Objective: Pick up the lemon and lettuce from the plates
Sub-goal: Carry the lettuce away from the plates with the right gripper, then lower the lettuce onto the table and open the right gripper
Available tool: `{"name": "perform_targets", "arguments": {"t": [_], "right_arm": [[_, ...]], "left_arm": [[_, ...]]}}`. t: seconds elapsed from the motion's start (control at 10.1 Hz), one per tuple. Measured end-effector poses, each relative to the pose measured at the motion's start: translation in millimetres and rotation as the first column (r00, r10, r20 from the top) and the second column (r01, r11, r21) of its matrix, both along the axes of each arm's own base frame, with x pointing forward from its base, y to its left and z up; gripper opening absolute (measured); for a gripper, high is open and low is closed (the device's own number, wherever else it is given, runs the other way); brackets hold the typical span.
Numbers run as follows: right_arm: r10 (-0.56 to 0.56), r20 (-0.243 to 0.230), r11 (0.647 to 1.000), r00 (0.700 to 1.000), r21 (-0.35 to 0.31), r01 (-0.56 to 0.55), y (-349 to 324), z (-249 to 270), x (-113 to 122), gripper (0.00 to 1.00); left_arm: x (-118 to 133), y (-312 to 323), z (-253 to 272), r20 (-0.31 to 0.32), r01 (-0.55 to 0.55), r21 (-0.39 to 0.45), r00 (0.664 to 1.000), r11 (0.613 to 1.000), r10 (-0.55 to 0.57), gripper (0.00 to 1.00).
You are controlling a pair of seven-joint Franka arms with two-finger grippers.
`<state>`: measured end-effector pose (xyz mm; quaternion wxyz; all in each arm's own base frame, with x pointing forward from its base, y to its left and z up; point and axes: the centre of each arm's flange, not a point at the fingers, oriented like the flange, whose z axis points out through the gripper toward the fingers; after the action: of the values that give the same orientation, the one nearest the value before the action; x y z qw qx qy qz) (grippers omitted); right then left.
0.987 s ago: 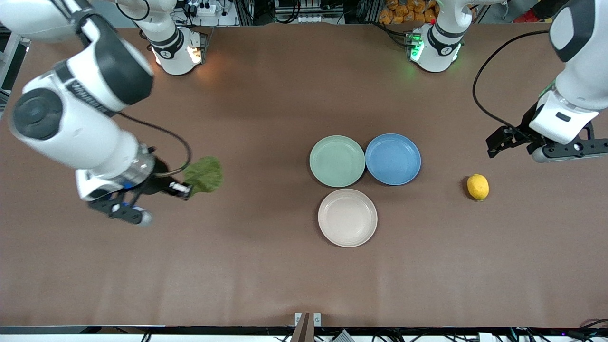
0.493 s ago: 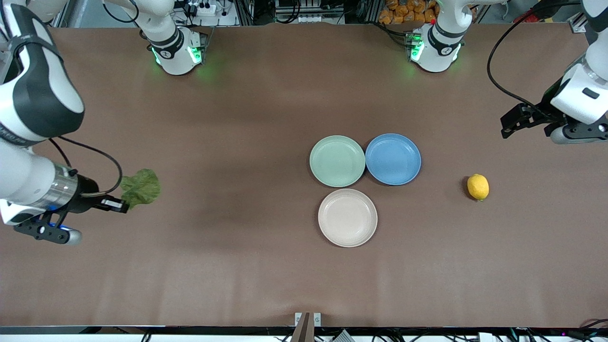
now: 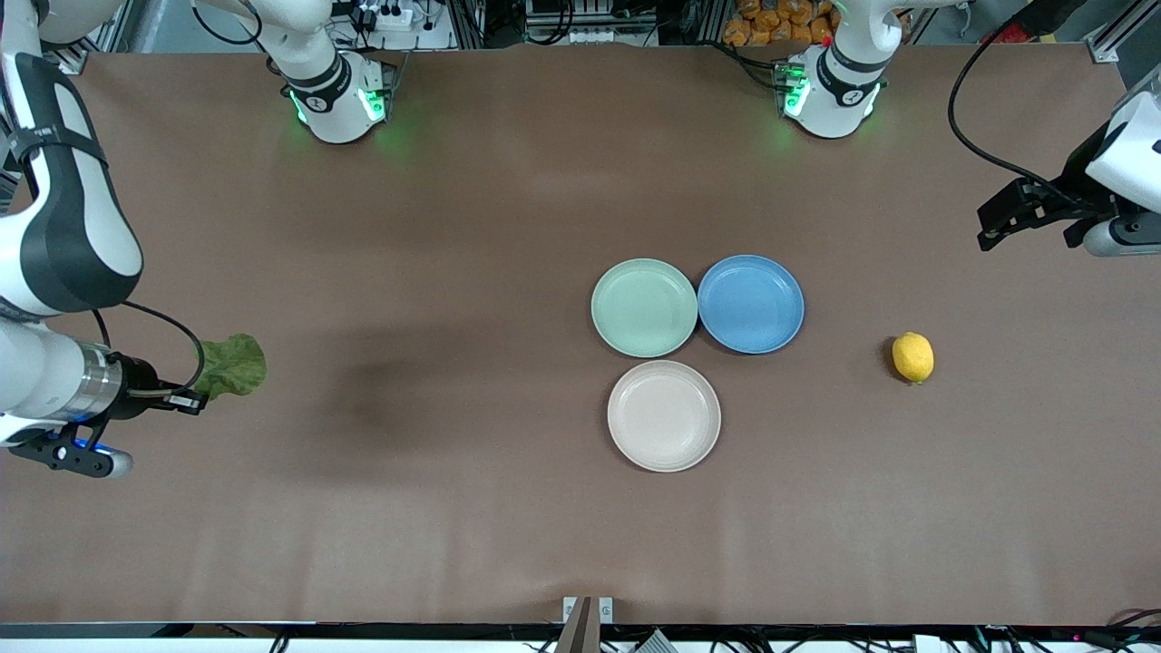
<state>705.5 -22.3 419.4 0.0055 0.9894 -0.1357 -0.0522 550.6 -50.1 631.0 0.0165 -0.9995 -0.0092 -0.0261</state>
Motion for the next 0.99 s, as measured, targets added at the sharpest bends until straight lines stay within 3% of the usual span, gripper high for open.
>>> {"name": "perform_targets", "arguments": {"t": [0.99], "right_arm": [[0.037,0.099,0.996,0.994,-0.082,-0.029,-39,-180,-18,0.03]], "left_arm": [[-4,-20,0,-0.025,0.037,0.003,0.999,0.999,-0.037,1.00]]}}
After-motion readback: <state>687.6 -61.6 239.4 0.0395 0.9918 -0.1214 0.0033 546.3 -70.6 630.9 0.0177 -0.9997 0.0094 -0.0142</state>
